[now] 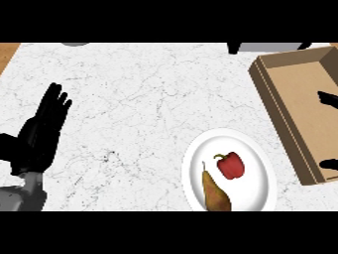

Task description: Pick the bell pepper from the plate and place it in the cardboard box

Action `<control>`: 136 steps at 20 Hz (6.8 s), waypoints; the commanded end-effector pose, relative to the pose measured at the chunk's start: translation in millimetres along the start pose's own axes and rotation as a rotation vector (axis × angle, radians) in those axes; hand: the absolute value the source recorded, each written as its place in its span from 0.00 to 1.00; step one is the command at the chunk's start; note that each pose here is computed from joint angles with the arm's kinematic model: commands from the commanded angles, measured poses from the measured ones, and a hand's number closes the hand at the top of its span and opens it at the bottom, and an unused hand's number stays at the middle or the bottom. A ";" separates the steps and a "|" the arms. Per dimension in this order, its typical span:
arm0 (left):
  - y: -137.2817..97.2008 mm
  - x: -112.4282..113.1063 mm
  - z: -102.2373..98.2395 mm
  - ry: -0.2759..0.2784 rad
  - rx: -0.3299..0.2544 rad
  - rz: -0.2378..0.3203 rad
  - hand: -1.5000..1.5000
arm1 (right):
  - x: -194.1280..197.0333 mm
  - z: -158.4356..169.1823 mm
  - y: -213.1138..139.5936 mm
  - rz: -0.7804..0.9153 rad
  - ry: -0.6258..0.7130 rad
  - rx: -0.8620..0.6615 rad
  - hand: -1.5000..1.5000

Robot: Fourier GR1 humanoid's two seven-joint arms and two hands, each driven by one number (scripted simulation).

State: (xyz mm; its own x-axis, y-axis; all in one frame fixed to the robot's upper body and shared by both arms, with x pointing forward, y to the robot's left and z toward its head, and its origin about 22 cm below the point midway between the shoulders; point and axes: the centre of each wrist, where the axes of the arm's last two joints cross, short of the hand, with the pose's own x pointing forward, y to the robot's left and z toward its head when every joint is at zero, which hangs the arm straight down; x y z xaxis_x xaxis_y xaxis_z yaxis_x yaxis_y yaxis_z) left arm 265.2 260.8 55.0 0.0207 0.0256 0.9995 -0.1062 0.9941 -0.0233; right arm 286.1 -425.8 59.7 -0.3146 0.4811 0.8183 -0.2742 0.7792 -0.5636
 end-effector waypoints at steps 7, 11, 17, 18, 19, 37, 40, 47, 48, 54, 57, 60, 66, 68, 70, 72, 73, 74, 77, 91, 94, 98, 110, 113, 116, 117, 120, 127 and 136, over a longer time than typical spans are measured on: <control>-7.4 -23.3 -8.0 0.007 0.023 -0.006 0.50 | 58.5 -20.7 10.5 0.019 0.073 0.303 0.00; -14.4 -11.8 -0.6 0.003 0.000 0.002 0.50 | 83.8 -43.6 1.2 0.002 0.048 0.335 0.00; 1.7 3.6 16.7 -0.004 0.003 -0.001 0.50 | 102.6 -15.8 45.7 0.027 0.090 0.313 0.00; 2.7 11.5 10.7 -0.014 0.005 0.001 0.50 | 97.6 -37.7 40.5 0.044 0.121 0.325 0.00; -10.7 -15.4 -2.6 0.007 0.013 0.015 0.50 | 103.7 -31.4 48.4 0.054 0.129 0.330 0.00; -4.6 -6.5 -7.0 -0.007 0.010 0.003 0.50 | 86.5 -48.5 121.2 0.020 0.166 0.321 0.00; 17.9 6.7 -1.6 0.021 0.027 -0.004 0.50 | 89.5 -42.5 113.9 0.023 0.184 0.346 0.00; 8.6 6.1 12.0 0.011 0.007 0.003 0.50 | 77.5 -27.1 137.4 0.047 0.187 0.354 0.00; 1.9 11.1 6.1 -0.005 -0.003 0.001 0.50 | 66.9 -53.2 124.9 0.057 0.197 0.345 0.00; 9.7 2.9 -6.0 0.008 0.012 0.010 0.50 | 64.7 -44.1 141.9 0.075 0.211 0.329 0.00; -10.9 -10.7 4.9 0.016 0.009 -0.005 0.50 | 68.4 -55.3 147.9 0.060 0.201 0.332 0.00; -10.4 16.1 2.2 -0.006 0.016 -0.002 0.50 | 68.4 -61.6 151.1 0.073 0.205 0.346 0.00; -9.1 -6.9 4.0 0.009 0.004 0.018 0.50 | 74.9 -59.6 151.4 0.065 0.207 0.365 0.00; 5.0 14.0 -3.7 0.016 0.015 0.010 0.50 | 55.5 -37.5 162.5 0.071 0.210 0.366 0.00; -14.2 -7.6 1.9 0.005 0.008 0.006 0.50 | 70.6 -58.8 159.1 0.084 0.226 0.379 0.00; -7.1 1.8 -13.8 -0.010 -0.004 0.002 0.50 | 65.3 -64.4 169.7 0.071 0.210 0.380 0.00; 8.4 -12.3 3.6 -0.006 0.010 -0.007 0.50 | 51.5 -50.3 170.9 0.092 0.217 0.387 0.00; 15.6 4.4 5.4 0.004 -0.001 0.017 0.50 | 62.0 -64.0 179.8 0.078 0.226 0.389 0.00; -3.9 13.7 4.0 0.001 0.007 -0.001 0.50 | 62.2 -59.6 184.0 0.082 0.226 0.372 0.00; 3.9 3.1 4.8 0.014 0.006 -0.004 0.50 | 68.4 -67.8 215.4 0.189 0.096 0.368 1.00; 8.5 3.8 -0.2 -0.003 -0.010 0.010 0.50 | 43.8 -74.8 196.8 0.235 0.072 0.342 1.00; 5.5 0.8 3.8 -0.001 0.009 0.013 0.50 | 55.4 -61.2 197.5 0.244 0.059 0.274 1.00; 1.3 0.0 -2.7 -0.005 -0.018 -0.006 0.50 | 191.3 -145.5 293.7 0.741 0.246 0.021 1.00; 4.1 -9.1 1.7 0.004 0.013 0.002 0.50 | 227.4 -130.9 302.0 0.792 0.192 0.044 1.00; -8.9 1.5 17.9 -0.006 -0.003 -0.002 0.50 | 267.9 -144.7 289.6 0.827 0.158 0.026 1.00; 3.2 -0.9 -12.0 0.000 -0.004 0.001 0.50 | 266.0 -147.6 289.5 0.804 0.139 -0.014 1.00; 4.8 4.7 4.9 0.007 -0.019 -0.009 0.50 | 287.8 -142.1 277.0 0.639 0.175 -0.205 1.00; -2.7 -4.2 6.1 0.000 0.023 0.002 0.50 | 310.3 -144.7 228.6 0.621 0.272 -0.525 1.00; 1.9 2.6 2.8 0.005 0.001 0.008 0.50 | 276.2 -158.6 139.2 0.597 0.417 -0.617 1.00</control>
State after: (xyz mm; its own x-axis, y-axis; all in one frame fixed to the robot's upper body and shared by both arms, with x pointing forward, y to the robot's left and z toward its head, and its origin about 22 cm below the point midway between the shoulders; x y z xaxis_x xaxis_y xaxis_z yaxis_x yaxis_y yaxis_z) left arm 258.0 261.5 54.1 0.0266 0.0296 0.9992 -0.1122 0.9933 -0.0264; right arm 287.8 -90.2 221.3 0.0646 0.8920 0.4474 0.3925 0.3895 -0.8332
